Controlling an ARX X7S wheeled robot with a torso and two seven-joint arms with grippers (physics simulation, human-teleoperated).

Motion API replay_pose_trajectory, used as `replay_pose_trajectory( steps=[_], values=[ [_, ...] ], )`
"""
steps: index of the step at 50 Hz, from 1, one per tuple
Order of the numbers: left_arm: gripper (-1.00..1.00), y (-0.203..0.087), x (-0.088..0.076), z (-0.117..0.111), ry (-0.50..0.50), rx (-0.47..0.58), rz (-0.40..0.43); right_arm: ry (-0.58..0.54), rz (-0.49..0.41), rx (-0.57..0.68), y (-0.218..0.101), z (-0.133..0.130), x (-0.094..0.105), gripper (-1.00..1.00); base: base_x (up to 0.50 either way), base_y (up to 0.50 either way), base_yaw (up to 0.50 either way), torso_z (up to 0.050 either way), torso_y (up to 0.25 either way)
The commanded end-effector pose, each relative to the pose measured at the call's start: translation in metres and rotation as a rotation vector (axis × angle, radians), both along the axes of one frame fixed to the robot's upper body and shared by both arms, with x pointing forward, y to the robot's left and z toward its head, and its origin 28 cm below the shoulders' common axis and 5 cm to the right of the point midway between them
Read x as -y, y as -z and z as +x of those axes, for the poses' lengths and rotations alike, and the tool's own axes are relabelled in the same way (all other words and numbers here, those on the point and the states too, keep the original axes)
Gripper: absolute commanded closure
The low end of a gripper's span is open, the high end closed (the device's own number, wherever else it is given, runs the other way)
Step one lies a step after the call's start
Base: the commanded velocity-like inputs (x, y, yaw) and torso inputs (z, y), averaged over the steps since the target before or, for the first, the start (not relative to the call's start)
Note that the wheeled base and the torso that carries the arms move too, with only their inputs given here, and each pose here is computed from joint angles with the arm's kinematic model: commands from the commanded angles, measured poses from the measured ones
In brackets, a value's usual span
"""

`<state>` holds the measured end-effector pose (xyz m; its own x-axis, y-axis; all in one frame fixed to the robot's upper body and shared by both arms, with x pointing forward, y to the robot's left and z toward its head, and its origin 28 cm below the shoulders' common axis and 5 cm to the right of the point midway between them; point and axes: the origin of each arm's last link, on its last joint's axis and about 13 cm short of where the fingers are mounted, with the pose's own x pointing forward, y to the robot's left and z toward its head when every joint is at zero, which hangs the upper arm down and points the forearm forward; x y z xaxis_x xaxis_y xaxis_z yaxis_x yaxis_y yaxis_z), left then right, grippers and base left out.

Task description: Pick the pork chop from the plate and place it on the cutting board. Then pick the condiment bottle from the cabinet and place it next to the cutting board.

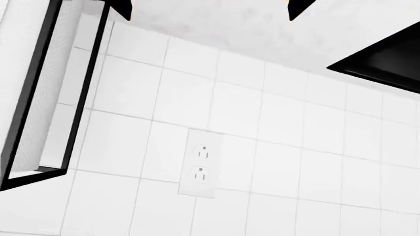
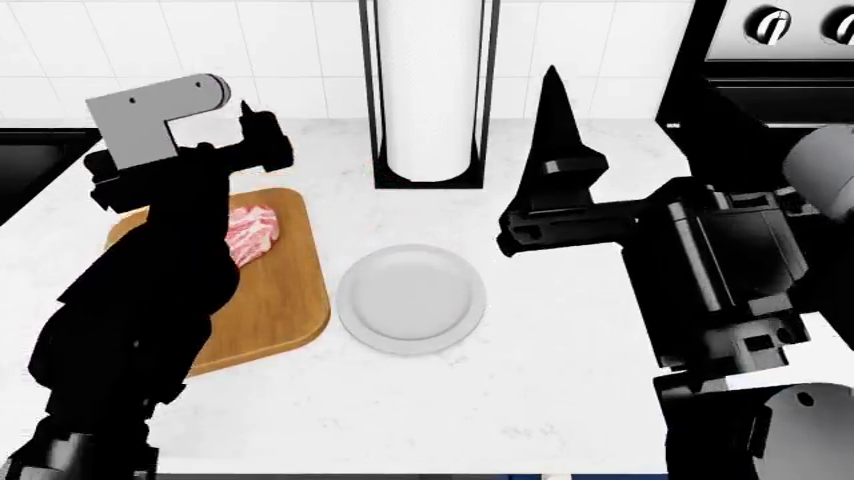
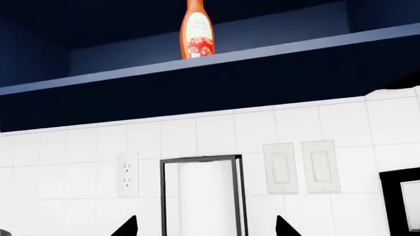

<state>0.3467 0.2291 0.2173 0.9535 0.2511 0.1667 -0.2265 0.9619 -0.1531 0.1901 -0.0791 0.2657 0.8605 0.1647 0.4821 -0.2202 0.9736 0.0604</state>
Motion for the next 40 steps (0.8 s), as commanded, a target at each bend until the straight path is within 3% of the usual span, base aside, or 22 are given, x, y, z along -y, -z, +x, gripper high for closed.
replay_pose_trajectory(
  steps=[1,7,9,14,17,24,30,40],
  values=[
    [-1.00,0.005,0.016,0.060,-0.052,-0.019,-0.020,-0.003,0.008,0.003,-0.028,0.013,0.001,-1.00,0.00,0.00,0.00,0.000,0.000],
    [-1.00,0.002,0.017,0.091,-0.080,-0.056,0.007,0.016,0.004,-0.004,-0.034,0.020,0.002,-1.00,0.00,0.00,0.00,0.000,0.000],
    [-1.00,0.003,0.017,0.092,-0.076,-0.049,0.005,0.020,0.006,-0.008,-0.035,0.021,0.002,-1.00,0.00,0.00,0.00,0.000,0.000],
    [-1.00,0.001,0.016,0.092,-0.069,0.029,0.090,0.017,0.019,-0.007,-0.035,0.024,0.005,-1.00,0.02,0.08,0.00,0.000,0.000],
    [-1.00,-0.001,0.014,0.092,-0.078,0.022,0.144,0.009,0.024,-0.010,-0.035,0.029,0.005,-1.00,0.08,0.25,0.00,0.000,0.000],
    [-1.00,-0.003,0.014,0.093,-0.037,-0.002,0.118,0.001,0.022,0.001,-0.037,0.031,0.006,-1.00,0.34,0.42,0.00,0.000,0.000],
    [-1.00,-0.005,0.012,0.093,0.001,0.031,0.042,-0.002,0.027,0.067,-0.043,0.018,0.008,-1.00,0.36,0.41,0.00,0.000,0.000],
    [-1.00,-0.005,0.013,0.093,0.020,0.033,0.043,0.049,-0.001,0.141,-0.068,-0.004,0.014,-1.00,0.36,0.41,0.00,0.000,0.001]
  ],
)
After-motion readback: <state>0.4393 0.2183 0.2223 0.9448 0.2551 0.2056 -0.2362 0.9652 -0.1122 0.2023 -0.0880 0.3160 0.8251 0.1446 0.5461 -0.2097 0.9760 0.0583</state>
